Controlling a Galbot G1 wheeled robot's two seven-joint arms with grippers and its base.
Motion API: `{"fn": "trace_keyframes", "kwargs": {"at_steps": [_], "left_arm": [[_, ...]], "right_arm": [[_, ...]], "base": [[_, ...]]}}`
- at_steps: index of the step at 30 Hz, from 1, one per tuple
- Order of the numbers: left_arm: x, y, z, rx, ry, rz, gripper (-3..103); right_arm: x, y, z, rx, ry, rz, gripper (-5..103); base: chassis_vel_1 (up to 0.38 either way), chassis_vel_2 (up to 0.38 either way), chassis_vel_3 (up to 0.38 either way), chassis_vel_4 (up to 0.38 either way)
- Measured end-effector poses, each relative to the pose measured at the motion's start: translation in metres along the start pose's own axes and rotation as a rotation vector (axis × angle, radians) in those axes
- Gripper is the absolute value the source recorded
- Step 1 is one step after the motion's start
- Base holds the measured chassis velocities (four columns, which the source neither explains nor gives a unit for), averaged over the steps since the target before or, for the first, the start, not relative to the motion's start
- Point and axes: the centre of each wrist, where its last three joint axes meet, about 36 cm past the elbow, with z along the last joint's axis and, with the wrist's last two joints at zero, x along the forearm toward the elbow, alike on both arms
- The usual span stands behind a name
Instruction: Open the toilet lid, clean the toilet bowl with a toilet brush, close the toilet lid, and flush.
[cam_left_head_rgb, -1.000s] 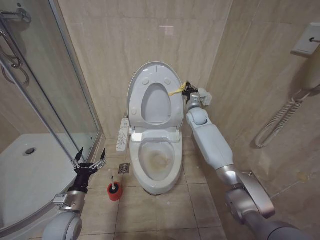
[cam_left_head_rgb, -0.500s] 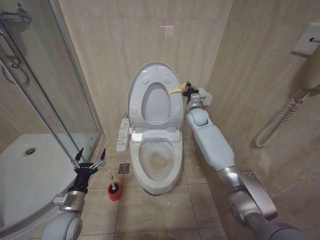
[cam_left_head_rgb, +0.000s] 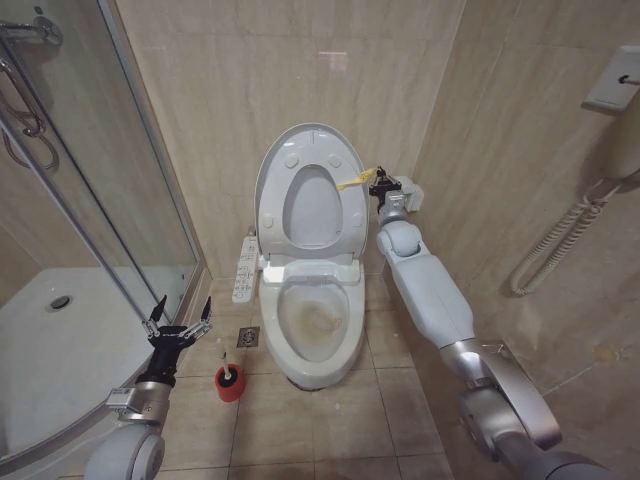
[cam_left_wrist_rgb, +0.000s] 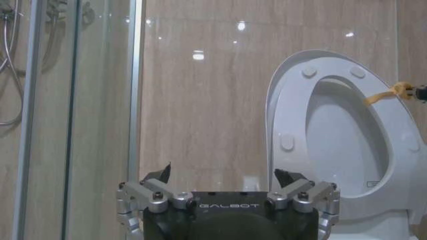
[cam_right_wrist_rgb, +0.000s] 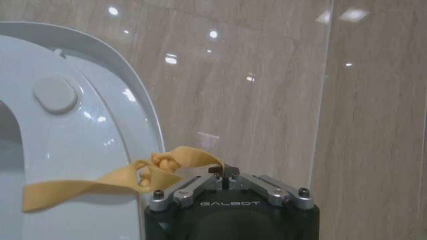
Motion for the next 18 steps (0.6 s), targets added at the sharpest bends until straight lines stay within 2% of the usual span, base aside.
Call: {"fn": "trace_keyframes", "kwargs": {"at_steps": [5,6,12,13,18], "left_arm": [[0.000,0.000,0.000,0.000,0.000,0.000,100],[0.000,0.000,0.000,0.000,0.000,0.000,100],[0.000,0.000,0.000,0.000,0.000,0.000,100],[0.000,0.000,0.000,0.000,0.000,0.000,100],[0.000,0.000,0.000,0.000,0.000,0.000,100]], "right_arm": [[0.006,-0.003,0.000,-0.001,0.001,-0.005,1],[0.007,-0.005,0.000,-0.002,-0.001,-0.005,12],[0.017,-0.015,0.001,-0.005,-0.006,-0.003,12],[0.020,-0.017,0.002,-0.003,-0.004,-0.003,38],[0.034,-0.022,0.010,0.002,0.006,-0.012,38]], "base": [[0.000,0.000,0.000,0.000],[0.000,0.000,0.000,0.000],[0.000,0.000,0.000,0.000],[0.000,0.000,0.000,0.000],[0.000,0.000,0.000,0.000]]}}
